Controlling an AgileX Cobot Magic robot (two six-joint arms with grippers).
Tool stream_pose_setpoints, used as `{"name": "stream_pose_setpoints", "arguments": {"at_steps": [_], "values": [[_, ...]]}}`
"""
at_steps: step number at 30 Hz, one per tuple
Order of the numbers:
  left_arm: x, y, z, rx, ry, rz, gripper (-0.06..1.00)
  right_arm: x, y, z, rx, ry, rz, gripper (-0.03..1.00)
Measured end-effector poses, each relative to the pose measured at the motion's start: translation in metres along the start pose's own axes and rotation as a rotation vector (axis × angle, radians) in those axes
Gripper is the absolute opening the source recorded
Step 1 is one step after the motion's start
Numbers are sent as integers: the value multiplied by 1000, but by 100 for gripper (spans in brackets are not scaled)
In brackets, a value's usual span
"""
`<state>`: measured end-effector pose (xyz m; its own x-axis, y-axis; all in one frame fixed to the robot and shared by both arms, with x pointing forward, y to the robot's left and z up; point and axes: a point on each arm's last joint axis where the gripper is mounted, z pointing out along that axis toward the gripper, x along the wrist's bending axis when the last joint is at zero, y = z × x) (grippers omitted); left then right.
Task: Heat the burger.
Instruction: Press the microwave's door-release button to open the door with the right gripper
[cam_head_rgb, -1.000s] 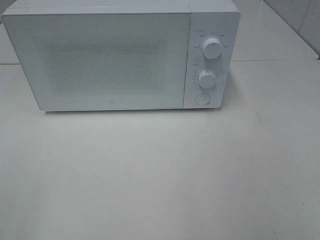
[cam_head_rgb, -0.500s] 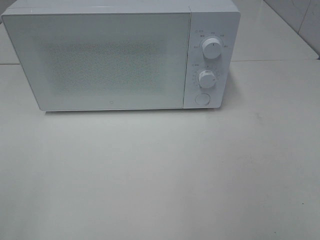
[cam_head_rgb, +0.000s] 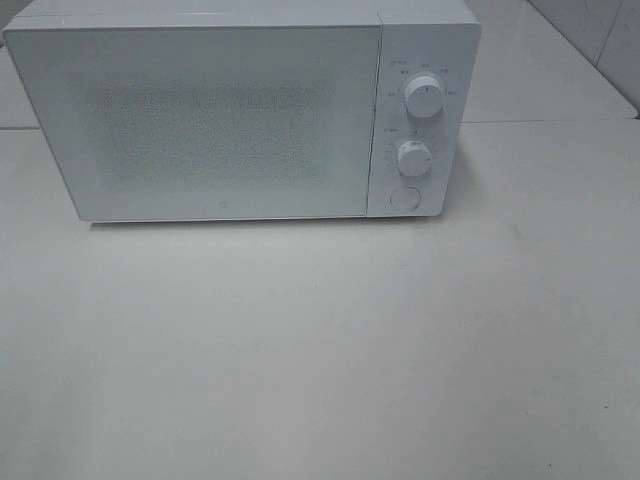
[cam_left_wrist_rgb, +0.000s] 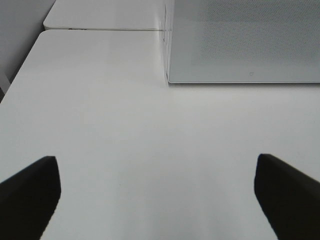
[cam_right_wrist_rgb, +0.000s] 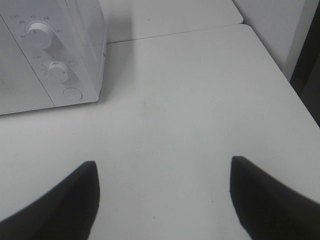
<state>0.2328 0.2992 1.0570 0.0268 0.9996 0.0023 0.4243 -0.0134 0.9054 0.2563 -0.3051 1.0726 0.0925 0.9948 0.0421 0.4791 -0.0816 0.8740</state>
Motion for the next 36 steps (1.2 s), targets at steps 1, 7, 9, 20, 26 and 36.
{"name": "stream_pose_setpoints", "arguments": {"at_steps": [1,7,9,20,26,36], "values": [[0,0,0,0,0,0,97,1,7,8,2,2,-3,74],[0,0,0,0,0,0,97,6,27,32,-7,11,-13,76],[0,0,0,0,0,0,97,7,30,37,0,12,-14,76],[0,0,0,0,0,0,97,15,55,94,7,30,-29,76],[0,0,0,0,0,0,97,18,61,122,9,41,-34,76],[0,0,0,0,0,0,97,24,43,170,-97,84,-39,76]]}}
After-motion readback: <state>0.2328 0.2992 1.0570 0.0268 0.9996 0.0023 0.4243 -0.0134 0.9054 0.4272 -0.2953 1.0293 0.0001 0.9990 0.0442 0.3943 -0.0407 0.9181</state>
